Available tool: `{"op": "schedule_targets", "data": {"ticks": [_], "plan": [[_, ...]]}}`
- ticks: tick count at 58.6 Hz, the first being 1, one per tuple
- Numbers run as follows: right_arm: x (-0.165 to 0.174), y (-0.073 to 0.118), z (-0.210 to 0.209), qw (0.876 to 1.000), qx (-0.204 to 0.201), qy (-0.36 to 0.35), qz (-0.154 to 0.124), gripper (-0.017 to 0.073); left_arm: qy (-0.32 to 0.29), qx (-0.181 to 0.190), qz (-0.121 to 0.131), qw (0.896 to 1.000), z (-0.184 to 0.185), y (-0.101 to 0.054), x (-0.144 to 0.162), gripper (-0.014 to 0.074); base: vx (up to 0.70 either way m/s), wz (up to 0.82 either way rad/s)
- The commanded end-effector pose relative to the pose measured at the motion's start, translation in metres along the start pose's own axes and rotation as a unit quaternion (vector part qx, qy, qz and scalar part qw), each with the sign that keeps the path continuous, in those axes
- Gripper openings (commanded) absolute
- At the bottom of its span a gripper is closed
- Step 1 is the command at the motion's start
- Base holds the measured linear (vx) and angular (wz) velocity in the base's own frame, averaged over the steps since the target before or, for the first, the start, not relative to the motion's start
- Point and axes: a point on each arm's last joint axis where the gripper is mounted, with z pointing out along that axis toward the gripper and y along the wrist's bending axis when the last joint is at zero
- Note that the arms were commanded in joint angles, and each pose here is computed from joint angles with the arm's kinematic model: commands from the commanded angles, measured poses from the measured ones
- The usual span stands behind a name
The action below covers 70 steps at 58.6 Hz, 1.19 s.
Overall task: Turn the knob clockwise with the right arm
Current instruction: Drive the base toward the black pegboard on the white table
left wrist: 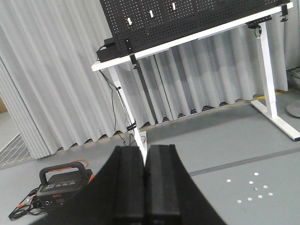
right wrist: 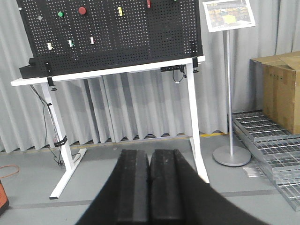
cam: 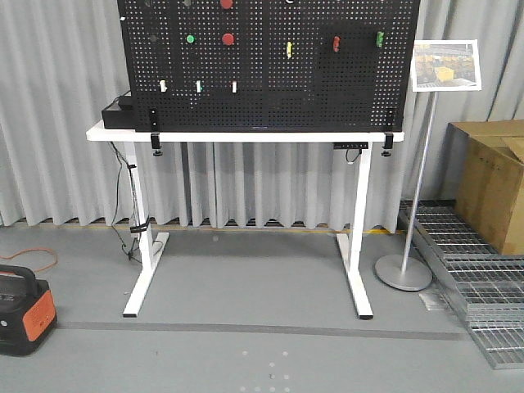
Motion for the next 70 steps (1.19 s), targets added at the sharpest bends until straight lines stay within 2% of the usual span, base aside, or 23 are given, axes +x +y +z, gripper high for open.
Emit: {"op": "schedule_targets", "data": {"ticks": [1,29,70], "plan": [[-0.0053,0.0013,-0.0008,0.999,-0.008,-0.042,-0.007,-0.0008,-0.029,-0.001,-0.004,1.000,0.0013,-0.0005,-0.0016,-0.0006,0.05,0.03],[-0.0053,0.0013,-0.0008,0.999,-0.008,-0.042,-0.007,-0.0008,-0.029,-0.001,-0.004,1.000,0.0013,-0.0005,-0.0016,-0.0006,0.22,-0.04],[-0.0053,0.0013,-0.0008,0.999,-0.008,-0.042,-0.007,-0.0008,-0.029,-0.001,-0.004,1.000,0.0013,-0.0005,-0.0016,-0.0006,0.45,0.06]]}}
